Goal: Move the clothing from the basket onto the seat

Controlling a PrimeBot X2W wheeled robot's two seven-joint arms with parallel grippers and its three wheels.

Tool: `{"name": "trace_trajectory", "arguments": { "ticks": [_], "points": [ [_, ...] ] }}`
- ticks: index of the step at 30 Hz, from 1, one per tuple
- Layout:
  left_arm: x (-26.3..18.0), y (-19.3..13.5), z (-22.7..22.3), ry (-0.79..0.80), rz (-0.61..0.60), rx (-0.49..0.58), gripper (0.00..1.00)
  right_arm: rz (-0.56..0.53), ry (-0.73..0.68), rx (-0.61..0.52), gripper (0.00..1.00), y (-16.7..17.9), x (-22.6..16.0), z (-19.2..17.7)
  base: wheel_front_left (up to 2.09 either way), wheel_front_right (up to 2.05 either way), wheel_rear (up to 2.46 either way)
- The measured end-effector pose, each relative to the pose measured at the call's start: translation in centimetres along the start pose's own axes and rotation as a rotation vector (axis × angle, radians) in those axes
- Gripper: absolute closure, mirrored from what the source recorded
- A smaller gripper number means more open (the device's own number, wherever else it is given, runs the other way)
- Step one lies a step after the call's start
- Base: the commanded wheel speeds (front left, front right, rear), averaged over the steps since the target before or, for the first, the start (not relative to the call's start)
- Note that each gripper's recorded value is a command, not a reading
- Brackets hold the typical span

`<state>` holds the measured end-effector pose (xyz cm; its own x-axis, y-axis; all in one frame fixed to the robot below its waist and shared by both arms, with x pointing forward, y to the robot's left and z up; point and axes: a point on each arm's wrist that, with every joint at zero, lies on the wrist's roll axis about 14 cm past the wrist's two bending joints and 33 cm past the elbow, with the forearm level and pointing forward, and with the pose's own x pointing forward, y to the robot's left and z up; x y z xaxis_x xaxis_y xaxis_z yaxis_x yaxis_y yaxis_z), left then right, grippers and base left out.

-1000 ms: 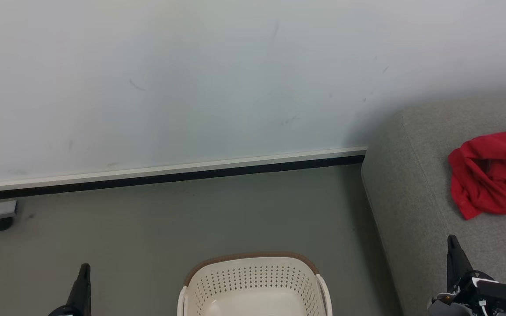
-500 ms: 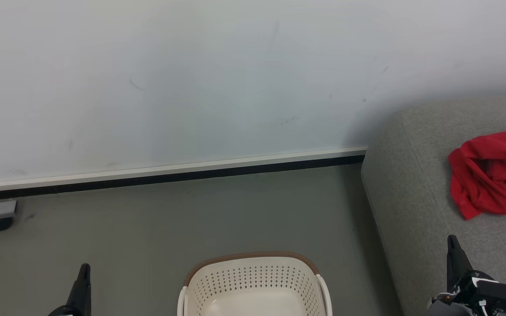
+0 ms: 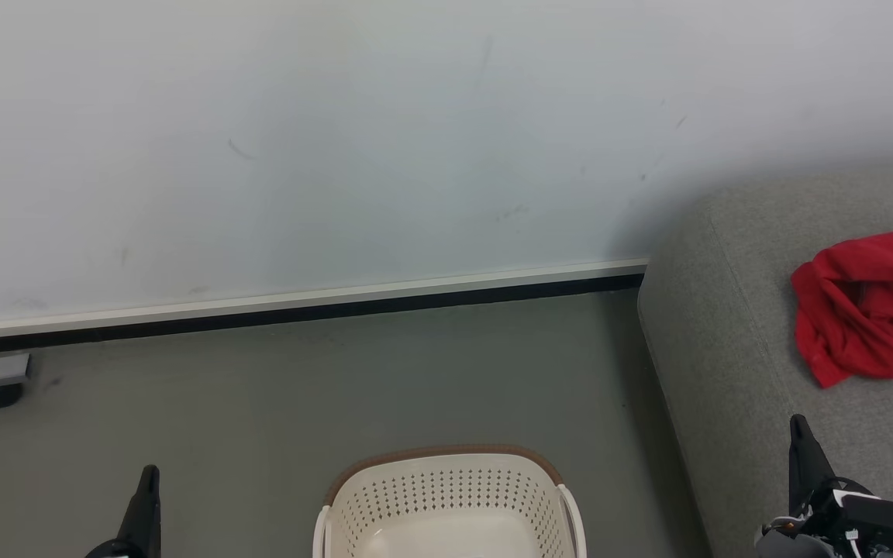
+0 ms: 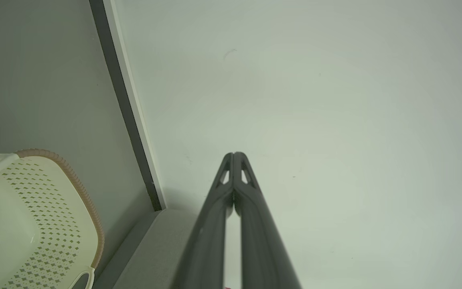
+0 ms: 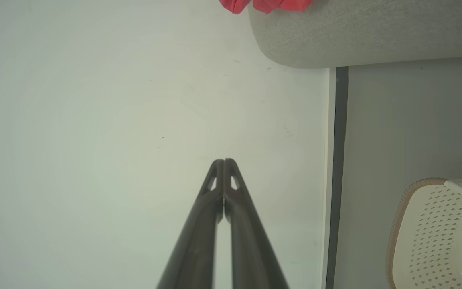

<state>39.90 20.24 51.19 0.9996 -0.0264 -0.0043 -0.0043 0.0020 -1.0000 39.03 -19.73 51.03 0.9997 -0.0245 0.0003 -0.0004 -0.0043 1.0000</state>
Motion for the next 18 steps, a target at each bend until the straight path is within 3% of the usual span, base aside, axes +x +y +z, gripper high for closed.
{"name": "trace_trajectory", "arguments": {
  "ticks": [18],
  "points": [
    [0.00,0.00,0.00,0.000,0.000,0.000,1.00,0.000,-0.001,-0.001,1.00,0.01,0.00,0.00,0.00,0.00,0.00]
  ]
}}
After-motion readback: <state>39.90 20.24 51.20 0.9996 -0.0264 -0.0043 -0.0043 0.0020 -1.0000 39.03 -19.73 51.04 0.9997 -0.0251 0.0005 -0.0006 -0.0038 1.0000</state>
